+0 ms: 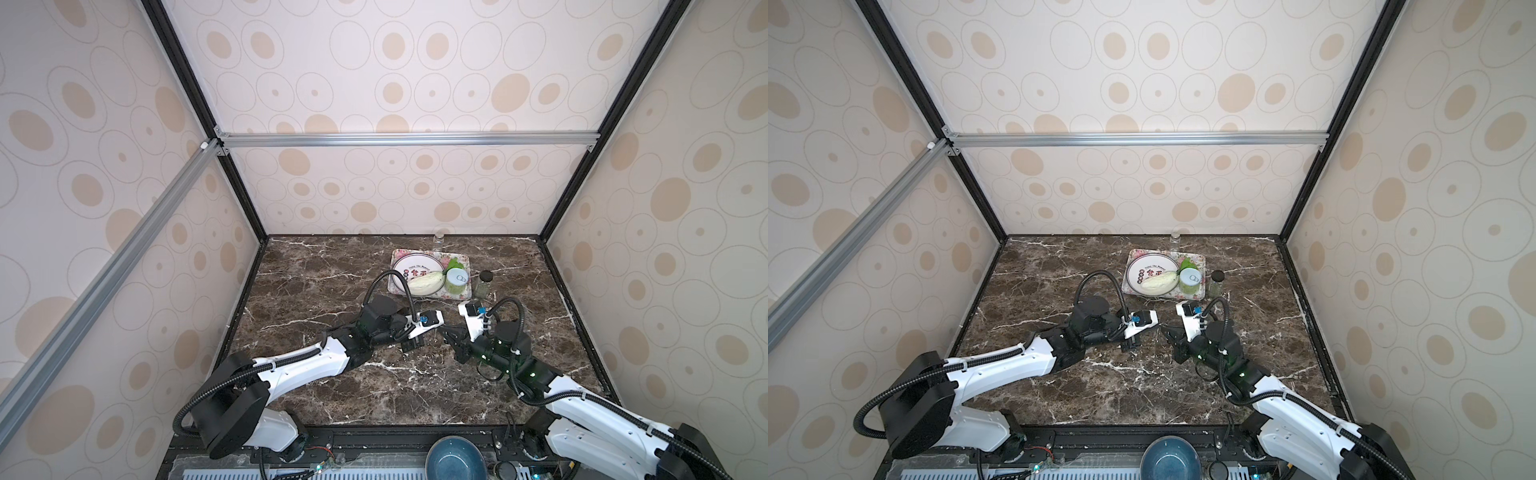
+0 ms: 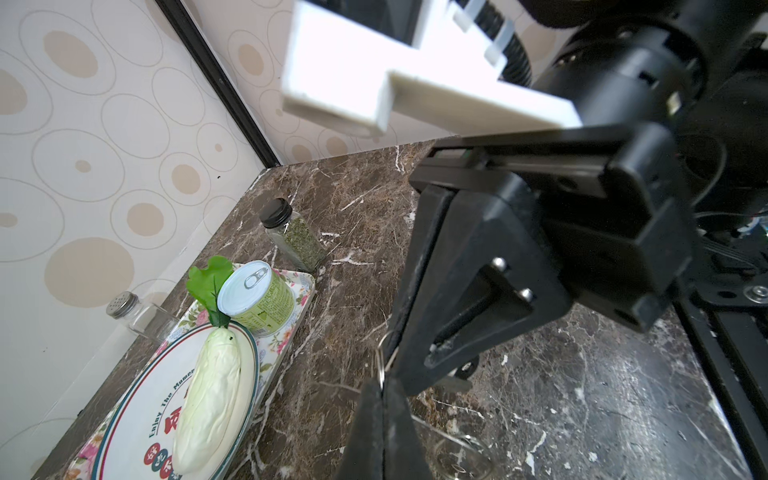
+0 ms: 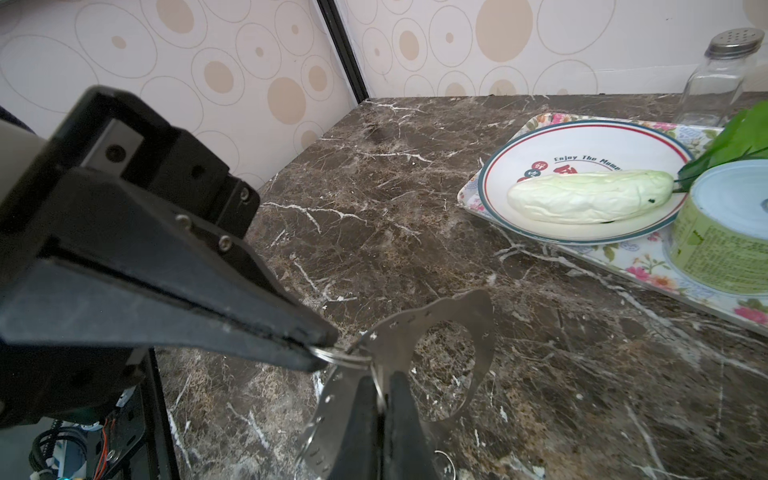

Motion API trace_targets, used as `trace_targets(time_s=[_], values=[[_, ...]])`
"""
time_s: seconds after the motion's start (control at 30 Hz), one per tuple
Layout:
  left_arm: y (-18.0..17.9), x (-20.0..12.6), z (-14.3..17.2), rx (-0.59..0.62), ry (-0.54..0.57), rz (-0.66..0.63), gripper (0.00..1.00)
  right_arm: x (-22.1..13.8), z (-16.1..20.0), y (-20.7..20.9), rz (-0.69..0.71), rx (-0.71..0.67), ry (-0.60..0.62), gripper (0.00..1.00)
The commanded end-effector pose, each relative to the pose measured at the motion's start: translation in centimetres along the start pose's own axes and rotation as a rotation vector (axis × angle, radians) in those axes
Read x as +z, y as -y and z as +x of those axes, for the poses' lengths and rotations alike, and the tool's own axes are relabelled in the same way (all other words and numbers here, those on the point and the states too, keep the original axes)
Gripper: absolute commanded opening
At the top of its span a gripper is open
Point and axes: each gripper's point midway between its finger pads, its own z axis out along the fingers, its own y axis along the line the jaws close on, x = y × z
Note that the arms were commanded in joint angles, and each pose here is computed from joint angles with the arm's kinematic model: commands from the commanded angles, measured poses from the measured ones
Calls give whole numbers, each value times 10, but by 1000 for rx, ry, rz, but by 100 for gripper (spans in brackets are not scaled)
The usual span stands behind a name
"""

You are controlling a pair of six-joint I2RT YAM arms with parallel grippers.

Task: Attach keys to a key ring
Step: Insert the key into the keyring.

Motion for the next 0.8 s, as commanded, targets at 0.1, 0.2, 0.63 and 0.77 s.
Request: trace_targets(time_s=[0.1, 0.2, 0.63, 0.77], values=[[-13, -10, -37, 54, 122, -51, 0, 0, -7, -4, -20, -3, 8, 0], [-14, -11, -37, 55, 118, -54, 0, -2, -7, -5, -20, -14, 9, 0], [-14, -12, -33, 55, 91, -54, 21, -7, -11, -6, -13, -41, 21, 0], [-14, -12, -32, 55, 79, -50, 28, -9, -13, -7, -16, -53, 29, 0]])
